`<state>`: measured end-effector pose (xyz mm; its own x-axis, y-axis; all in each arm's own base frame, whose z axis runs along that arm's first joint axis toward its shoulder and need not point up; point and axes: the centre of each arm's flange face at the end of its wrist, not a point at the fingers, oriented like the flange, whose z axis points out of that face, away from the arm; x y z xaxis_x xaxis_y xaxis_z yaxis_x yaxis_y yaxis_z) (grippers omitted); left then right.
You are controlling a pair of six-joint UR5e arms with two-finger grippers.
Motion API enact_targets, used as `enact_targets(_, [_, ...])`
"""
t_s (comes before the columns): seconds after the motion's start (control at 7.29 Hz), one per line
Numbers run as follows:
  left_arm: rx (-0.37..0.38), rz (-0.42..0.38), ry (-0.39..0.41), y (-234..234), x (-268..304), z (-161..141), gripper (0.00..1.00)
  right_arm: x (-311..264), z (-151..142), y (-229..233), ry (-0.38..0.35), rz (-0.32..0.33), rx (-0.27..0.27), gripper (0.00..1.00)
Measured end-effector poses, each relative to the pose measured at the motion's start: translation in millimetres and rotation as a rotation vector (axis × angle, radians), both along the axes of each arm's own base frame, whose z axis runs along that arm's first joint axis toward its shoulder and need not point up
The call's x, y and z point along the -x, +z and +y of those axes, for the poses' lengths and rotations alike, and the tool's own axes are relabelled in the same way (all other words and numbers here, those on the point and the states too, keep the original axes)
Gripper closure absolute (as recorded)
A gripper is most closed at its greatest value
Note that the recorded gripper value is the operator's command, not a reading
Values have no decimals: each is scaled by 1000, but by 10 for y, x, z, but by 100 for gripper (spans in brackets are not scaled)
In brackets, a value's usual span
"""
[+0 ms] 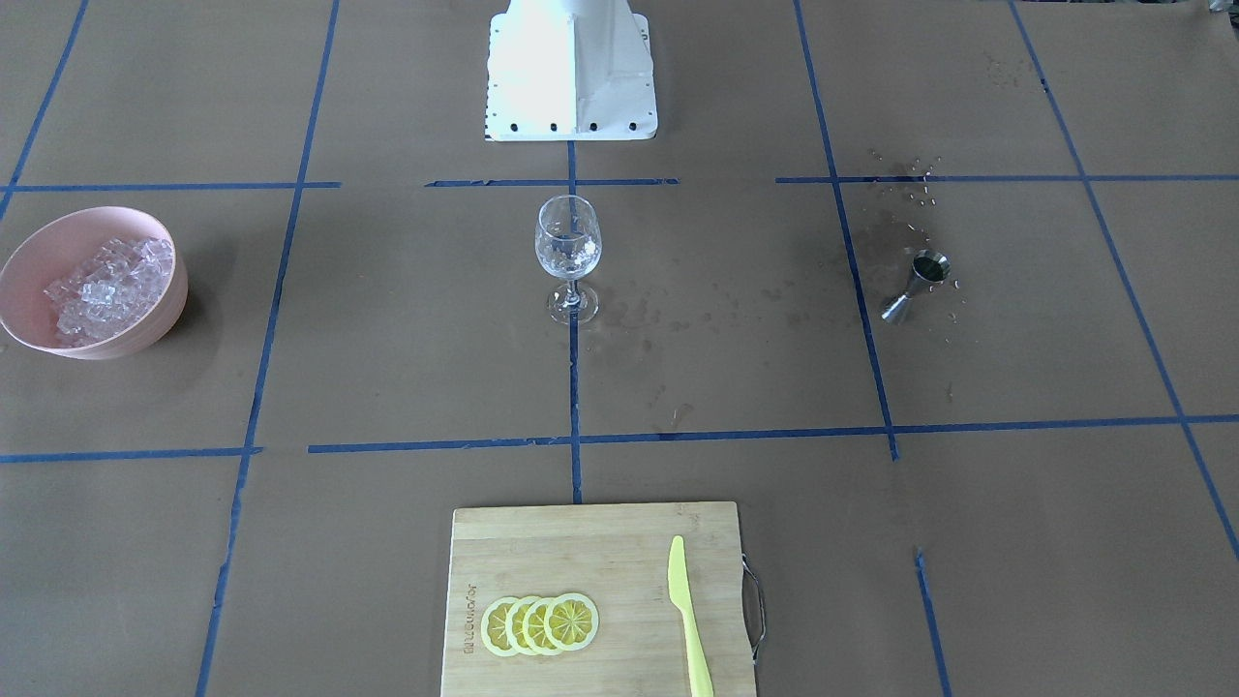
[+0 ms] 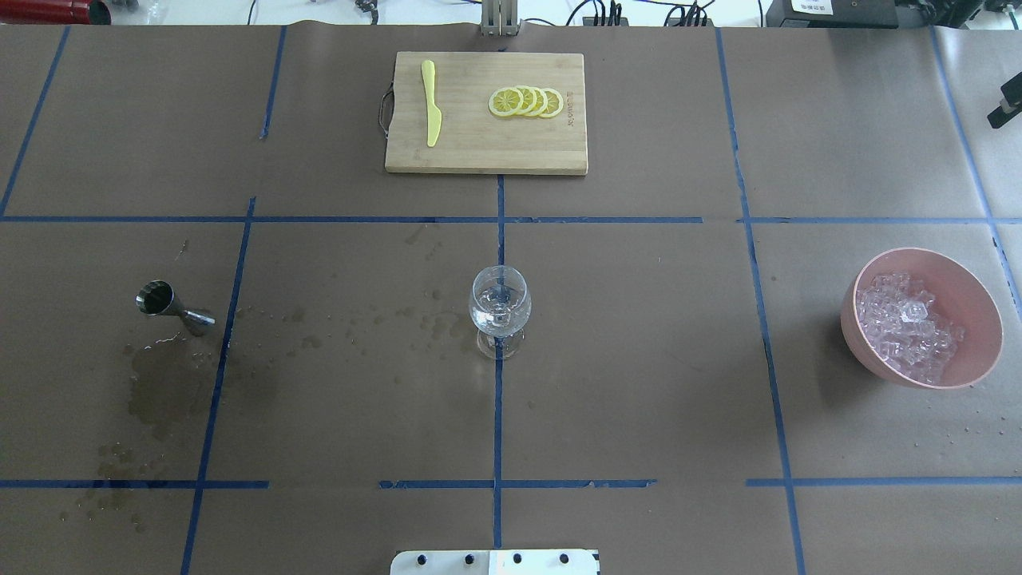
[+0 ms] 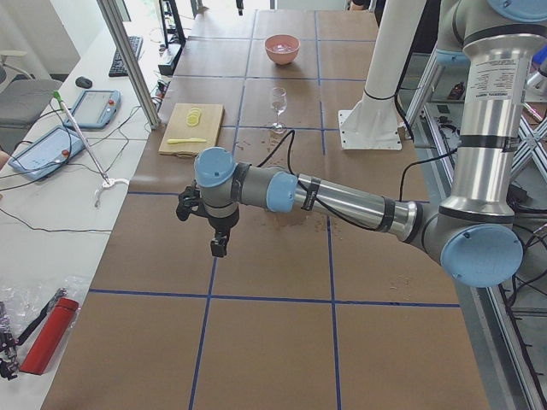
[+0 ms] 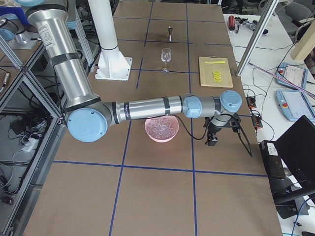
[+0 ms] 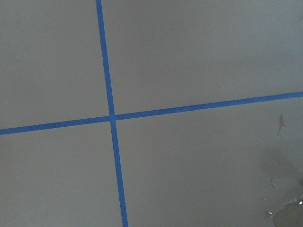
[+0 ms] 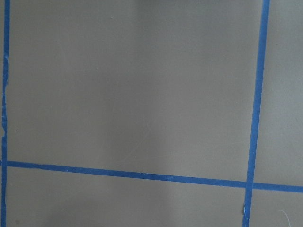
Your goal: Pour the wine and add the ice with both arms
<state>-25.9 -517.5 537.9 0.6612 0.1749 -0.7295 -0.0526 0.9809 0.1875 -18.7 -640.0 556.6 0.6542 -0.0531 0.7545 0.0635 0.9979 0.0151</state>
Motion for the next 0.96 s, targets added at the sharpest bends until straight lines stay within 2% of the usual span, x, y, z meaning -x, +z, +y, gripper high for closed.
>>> enact_targets(0.14, [-22,5,1,57,-6,-46,0,30,12,31,-5,-3,-26,0])
enact_targets(0.55, [-219,27,2,-77,-56,-86,0,42,134,274,-8,-17,-111,0])
enact_targets(0.82, [-327,35,3,-409,-58,-44,0,51,164,295,-11,-26,-126,0])
enact_targets(0.96, [-384,48,8,-561,-69,-12,5,54,179,302,-12,-29,-127,0])
